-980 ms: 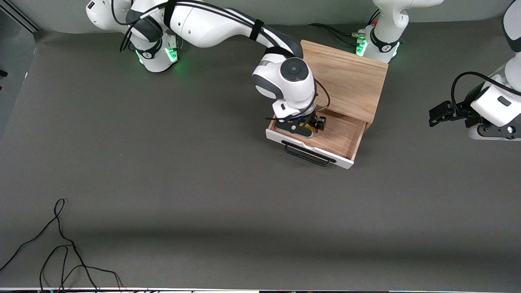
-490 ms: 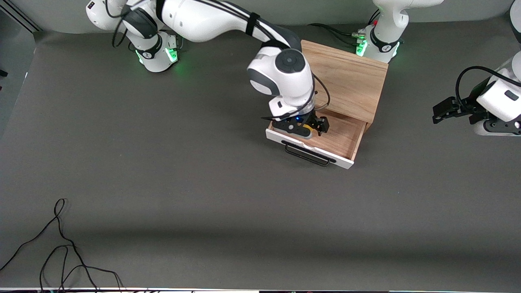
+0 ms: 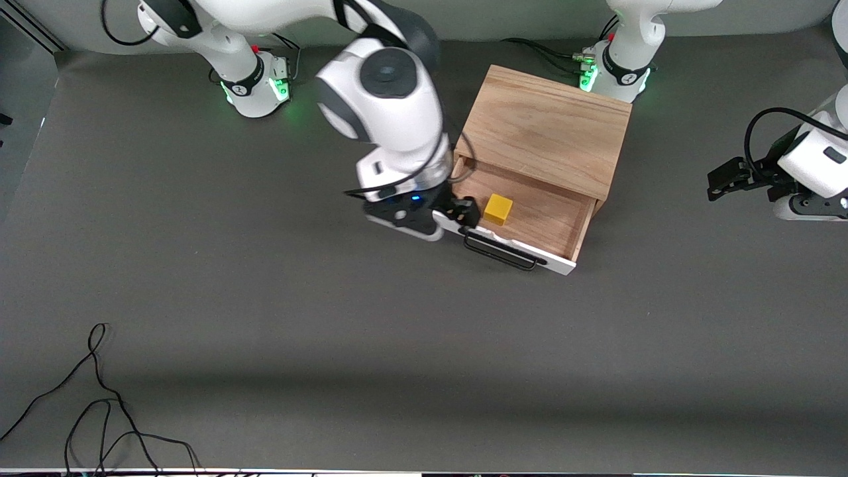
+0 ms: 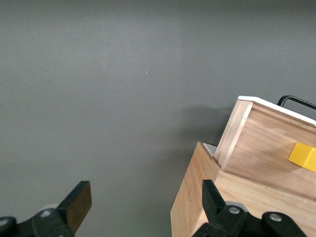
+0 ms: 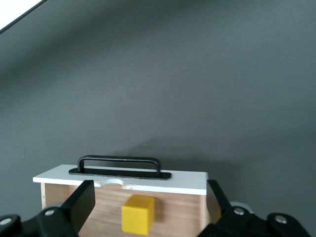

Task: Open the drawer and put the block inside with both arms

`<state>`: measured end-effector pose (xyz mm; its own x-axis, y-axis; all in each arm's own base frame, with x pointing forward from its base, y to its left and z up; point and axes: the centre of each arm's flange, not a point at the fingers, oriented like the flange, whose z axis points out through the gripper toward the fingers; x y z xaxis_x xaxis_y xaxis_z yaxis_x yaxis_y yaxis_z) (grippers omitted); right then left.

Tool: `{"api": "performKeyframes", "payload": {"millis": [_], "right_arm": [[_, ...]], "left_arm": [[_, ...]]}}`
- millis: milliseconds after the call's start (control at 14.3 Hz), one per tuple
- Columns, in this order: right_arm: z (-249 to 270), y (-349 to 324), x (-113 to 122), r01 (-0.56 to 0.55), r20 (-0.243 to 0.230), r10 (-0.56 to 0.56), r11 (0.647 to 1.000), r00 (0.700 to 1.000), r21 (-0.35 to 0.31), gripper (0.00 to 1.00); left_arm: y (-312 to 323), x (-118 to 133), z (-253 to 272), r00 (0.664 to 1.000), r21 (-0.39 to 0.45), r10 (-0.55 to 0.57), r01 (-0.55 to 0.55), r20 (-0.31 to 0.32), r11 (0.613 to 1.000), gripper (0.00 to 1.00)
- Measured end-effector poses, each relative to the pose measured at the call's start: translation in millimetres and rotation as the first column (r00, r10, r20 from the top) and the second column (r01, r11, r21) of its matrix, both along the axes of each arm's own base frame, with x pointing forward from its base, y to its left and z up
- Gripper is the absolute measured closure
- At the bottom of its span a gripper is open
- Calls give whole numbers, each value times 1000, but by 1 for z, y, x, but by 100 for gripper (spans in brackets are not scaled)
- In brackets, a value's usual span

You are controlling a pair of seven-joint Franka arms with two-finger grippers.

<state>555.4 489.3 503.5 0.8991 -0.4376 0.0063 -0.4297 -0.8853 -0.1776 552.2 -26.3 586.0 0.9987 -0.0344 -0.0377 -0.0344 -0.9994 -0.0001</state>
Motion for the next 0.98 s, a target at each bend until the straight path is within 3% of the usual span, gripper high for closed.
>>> {"api": "performKeyframes", "payload": {"millis": [350,490,700,980], "right_arm": [[33,-150,59,-58,0,58,998,998,-35,0],[47,-215,72,-50,15,51,997,999,-53,0],[66,-299,69,-119,33,123,987,992,-104,0],[71,-380,49,-229,14,234,960,972,-159,0]], "left_arm": [[1,0,0,1000,0,-1,1,-3,1000,0],[1,0,0,1000,0,-1,1,-4,1000,0],[1,0,-1,1000,0,-1,1,-4,1000,0],[1,0,-2,1000,0,-2,2,-6,1000,0]]}}
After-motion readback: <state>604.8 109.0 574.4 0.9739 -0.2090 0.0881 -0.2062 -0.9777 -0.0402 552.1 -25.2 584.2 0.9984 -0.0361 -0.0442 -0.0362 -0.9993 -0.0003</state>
